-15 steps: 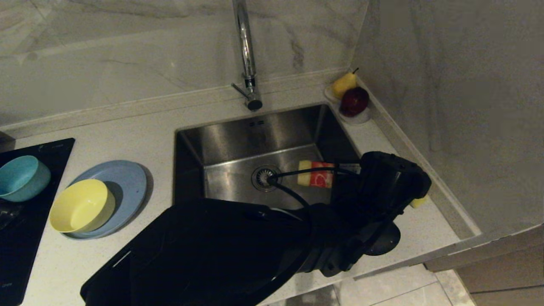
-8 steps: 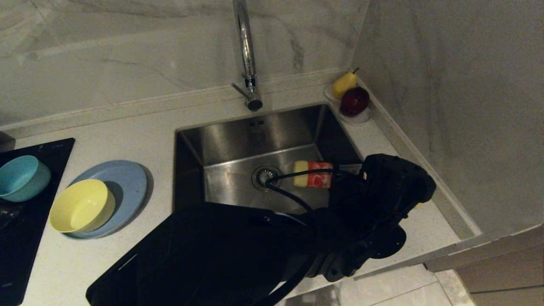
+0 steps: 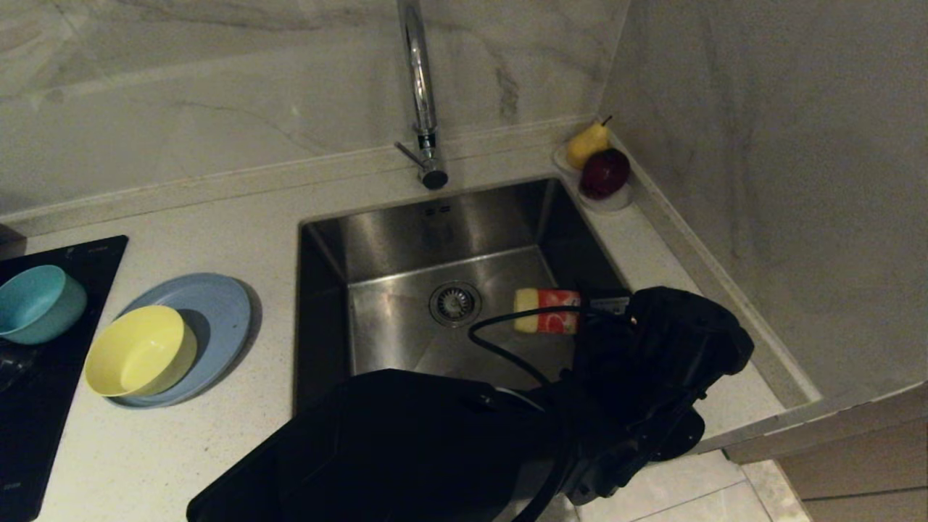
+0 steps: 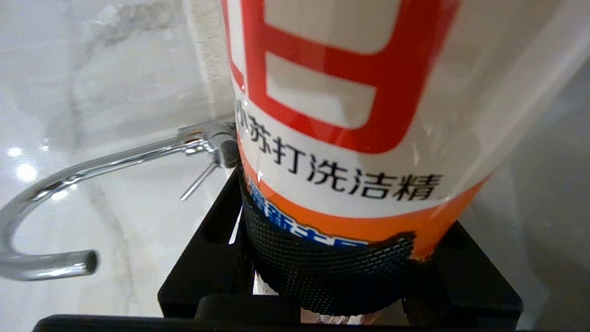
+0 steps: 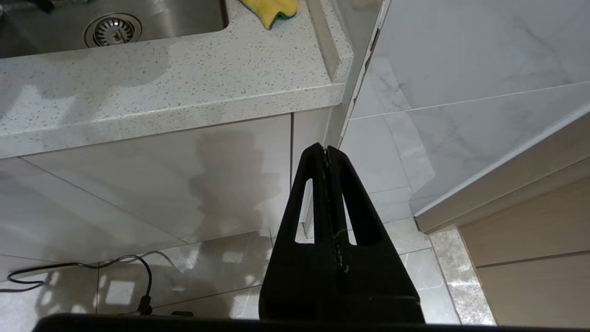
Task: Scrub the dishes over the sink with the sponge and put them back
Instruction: Squeeze it onto the sponge
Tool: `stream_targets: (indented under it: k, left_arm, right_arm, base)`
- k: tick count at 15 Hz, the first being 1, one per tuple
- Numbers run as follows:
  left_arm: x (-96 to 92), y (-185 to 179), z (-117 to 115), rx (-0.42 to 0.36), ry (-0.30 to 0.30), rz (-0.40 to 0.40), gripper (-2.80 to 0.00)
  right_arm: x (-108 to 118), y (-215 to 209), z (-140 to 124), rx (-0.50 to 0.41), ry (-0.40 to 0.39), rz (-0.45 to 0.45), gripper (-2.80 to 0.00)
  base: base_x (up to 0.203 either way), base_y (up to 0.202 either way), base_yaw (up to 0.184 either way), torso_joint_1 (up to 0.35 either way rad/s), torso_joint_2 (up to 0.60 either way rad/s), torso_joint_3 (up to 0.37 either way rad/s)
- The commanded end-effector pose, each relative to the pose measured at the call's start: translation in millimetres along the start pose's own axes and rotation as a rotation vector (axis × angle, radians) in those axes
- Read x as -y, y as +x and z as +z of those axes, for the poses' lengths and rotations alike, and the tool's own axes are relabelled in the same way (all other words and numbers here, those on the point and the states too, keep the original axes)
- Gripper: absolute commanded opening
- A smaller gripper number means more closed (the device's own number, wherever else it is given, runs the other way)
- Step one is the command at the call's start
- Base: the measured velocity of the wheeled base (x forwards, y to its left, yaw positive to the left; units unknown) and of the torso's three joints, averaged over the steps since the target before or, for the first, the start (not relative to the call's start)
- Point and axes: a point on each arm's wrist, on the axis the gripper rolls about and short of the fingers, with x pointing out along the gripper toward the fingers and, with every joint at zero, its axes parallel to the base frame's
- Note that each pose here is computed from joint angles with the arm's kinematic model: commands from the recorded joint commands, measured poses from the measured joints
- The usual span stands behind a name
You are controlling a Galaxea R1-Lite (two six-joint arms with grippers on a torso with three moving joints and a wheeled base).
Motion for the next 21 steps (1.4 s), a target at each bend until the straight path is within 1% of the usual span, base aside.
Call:
stream_targets:
  k: [1, 5, 7, 8, 10, 13, 19, 21]
  left_arm:
    - [10.4, 0.8, 3.3, -0.003, 0.001, 0.004, -2.80]
    - [15.0, 1.5, 4.2, -0.002, 0.003, 0.001, -2.80]
    - [12.8, 1.2, 3.8, -0.002, 0.007, 0.002, -2.80]
    - [12.1, 1.1, 3.6, -0.002, 0.014, 0.002, -2.80]
    - [8.2, 0.7, 2.6, -0.003, 0.073, 0.003, -2.80]
    - [6.7, 1.0, 2.4, 0.000, 0.105, 0.004, -2.80]
    - [7.6, 2.5, 3.6, -0.002, 0.110, 0.006, -2.80]
    - [9.0, 2.8, 3.9, -0.002, 0.135, 0.005, -2.80]
  right_arm:
    - [0.0, -0.1, 0.0, 0.002, -0.001, 0.001, -2.80]
    - [0.0, -0.1, -0.2, 0.001, -0.001, 0.001, -2.80]
    - [0.0, -0.1, 0.0, 0.002, -0.002, 0.001, -2.80]
    - [0.0, -0.1, -0.1, 0.001, 0.000, 0.003, -2.80]
    - [0.0, -0.1, -0.1, 0.001, -0.001, 0.002, -2.80]
    - [0.0, -0.1, 0.0, 0.002, 0.000, 0.001, -2.80]
    - [0.0, -0.1, -0.2, 0.001, 0.000, 0.001, -2.80]
    - [0.0, -0.1, 0.0, 0.002, 0.000, 0.001, -2.80]
  base:
    - [0.000, 0.000, 0.000, 0.000, 0.00, 0.000]
    - [0.000, 0.000, 0.000, 0.000, 0.00, 0.000]
    - [0.000, 0.000, 0.000, 0.000, 0.00, 0.000]
    - [0.000, 0.000, 0.000, 0.000, 0.00, 0.000]
    - [0.000, 0.000, 0.000, 0.000, 0.00, 0.000]
    - [0.000, 0.000, 0.000, 0.000, 0.00, 0.000]
    - [0.000, 0.000, 0.000, 0.000, 0.00, 0.000]
    - [0.000, 0.000, 0.000, 0.000, 0.00, 0.000]
